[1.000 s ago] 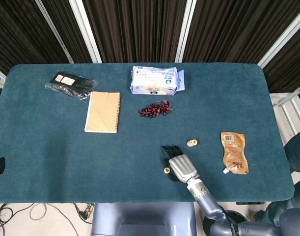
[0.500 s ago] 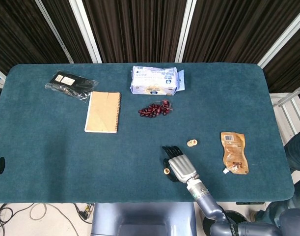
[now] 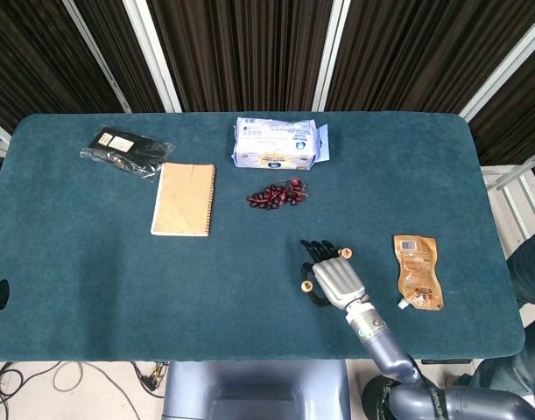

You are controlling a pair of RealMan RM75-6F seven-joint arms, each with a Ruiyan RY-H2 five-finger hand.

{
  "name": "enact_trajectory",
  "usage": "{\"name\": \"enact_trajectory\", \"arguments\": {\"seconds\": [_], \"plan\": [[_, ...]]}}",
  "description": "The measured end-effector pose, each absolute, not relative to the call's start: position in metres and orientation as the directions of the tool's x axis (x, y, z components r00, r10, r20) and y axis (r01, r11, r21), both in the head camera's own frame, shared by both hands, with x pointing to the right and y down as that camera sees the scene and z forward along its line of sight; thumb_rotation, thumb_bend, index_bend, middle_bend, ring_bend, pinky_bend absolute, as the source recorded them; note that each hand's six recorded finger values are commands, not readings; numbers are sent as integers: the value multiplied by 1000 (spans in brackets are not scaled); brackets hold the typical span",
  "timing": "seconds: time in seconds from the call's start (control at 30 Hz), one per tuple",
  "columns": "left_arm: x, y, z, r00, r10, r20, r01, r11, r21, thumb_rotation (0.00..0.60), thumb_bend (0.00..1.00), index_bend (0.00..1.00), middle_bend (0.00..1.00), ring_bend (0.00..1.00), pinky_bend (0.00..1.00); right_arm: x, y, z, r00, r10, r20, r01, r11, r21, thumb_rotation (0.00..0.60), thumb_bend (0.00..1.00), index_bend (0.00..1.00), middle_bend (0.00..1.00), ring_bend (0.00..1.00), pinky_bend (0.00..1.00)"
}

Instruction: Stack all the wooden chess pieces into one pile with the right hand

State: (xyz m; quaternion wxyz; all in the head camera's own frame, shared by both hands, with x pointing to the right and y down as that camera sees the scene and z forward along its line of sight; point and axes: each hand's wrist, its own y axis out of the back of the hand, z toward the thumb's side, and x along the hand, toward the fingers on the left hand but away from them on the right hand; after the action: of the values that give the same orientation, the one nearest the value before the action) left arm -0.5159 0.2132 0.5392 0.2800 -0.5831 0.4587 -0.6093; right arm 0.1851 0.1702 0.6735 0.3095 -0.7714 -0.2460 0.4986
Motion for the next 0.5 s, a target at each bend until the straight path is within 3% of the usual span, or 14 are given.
{"name": "enact_trajectory", "arguments": {"seconds": [0.17, 0.5], "plan": [[-516, 213, 539, -165, -877, 451, -195, -420, -887, 600, 488, 139, 0, 0, 0, 197, 148, 668, 343, 703, -623, 11, -666, -746, 600, 408, 538, 0, 0, 0], [-517, 213, 538, -167, -877, 450, -196, -418, -887, 600, 488, 139, 0, 0, 0, 224, 116, 686, 232, 673, -702, 17, -724, -689, 600, 408, 538, 0, 0, 0]]}}
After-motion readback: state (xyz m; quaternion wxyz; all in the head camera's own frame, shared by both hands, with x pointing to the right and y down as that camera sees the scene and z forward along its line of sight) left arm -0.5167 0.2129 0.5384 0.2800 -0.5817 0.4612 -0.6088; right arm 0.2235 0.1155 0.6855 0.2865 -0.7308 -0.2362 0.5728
